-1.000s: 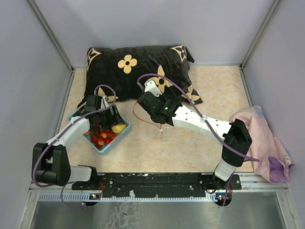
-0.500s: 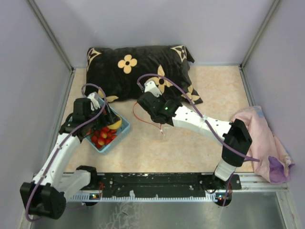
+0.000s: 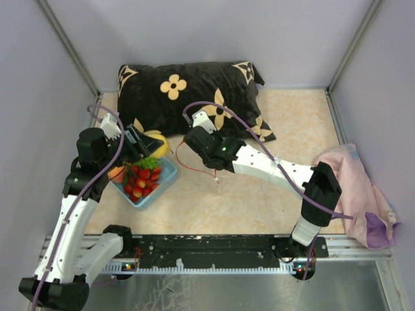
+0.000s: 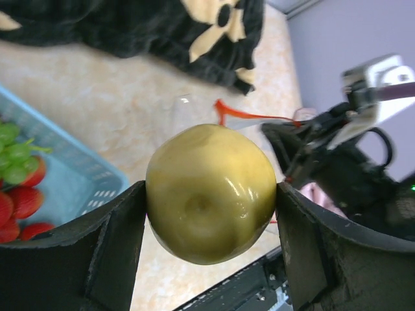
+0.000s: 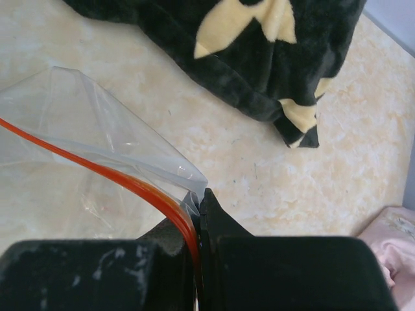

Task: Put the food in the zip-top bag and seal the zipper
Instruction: Pick up the fake fruit from the bin, then place the fake fruit in the zipper food storage bag.

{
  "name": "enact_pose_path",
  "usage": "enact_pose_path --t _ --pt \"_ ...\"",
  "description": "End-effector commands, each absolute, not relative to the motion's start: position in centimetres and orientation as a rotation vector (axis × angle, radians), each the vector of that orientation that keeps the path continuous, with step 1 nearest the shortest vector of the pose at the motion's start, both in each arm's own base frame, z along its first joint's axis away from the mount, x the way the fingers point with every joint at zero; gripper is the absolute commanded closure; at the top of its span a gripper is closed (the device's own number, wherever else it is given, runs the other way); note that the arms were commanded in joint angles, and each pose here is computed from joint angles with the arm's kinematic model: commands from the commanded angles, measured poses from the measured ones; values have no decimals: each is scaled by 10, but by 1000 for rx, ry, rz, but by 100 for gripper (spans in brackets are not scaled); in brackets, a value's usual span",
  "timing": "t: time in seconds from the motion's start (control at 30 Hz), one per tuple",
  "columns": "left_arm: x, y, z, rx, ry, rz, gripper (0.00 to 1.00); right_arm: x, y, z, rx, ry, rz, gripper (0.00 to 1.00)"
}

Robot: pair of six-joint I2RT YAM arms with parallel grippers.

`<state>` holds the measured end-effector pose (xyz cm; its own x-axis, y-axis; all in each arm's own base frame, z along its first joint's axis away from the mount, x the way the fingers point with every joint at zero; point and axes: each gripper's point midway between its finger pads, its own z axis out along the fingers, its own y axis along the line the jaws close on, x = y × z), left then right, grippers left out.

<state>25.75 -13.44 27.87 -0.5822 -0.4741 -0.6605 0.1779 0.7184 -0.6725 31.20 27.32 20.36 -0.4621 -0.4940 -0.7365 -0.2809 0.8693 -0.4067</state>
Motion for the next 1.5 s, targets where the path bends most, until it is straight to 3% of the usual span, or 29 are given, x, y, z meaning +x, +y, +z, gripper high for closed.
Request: enact_pose_path --t 0.0,0.43,0.73,1.07,1.47 --pt "256 -152 334 -144 1869 -1034 53 319 298 229 -511 2025 -191 100" --pt "257 -193 346 -103 1816 -1175 54 319 323 233 -503 2031 -89 100" --pt "271 -201 265 -136 2042 -920 49 315 331 246 -469 2024 13 100" --pt "268 -179 223 -214 2120 -760 44 313 322 259 -378 2011 125 100" --pt "263 -194 246 -183 2044 -901 41 309 339 255 -402 2018 230 100"
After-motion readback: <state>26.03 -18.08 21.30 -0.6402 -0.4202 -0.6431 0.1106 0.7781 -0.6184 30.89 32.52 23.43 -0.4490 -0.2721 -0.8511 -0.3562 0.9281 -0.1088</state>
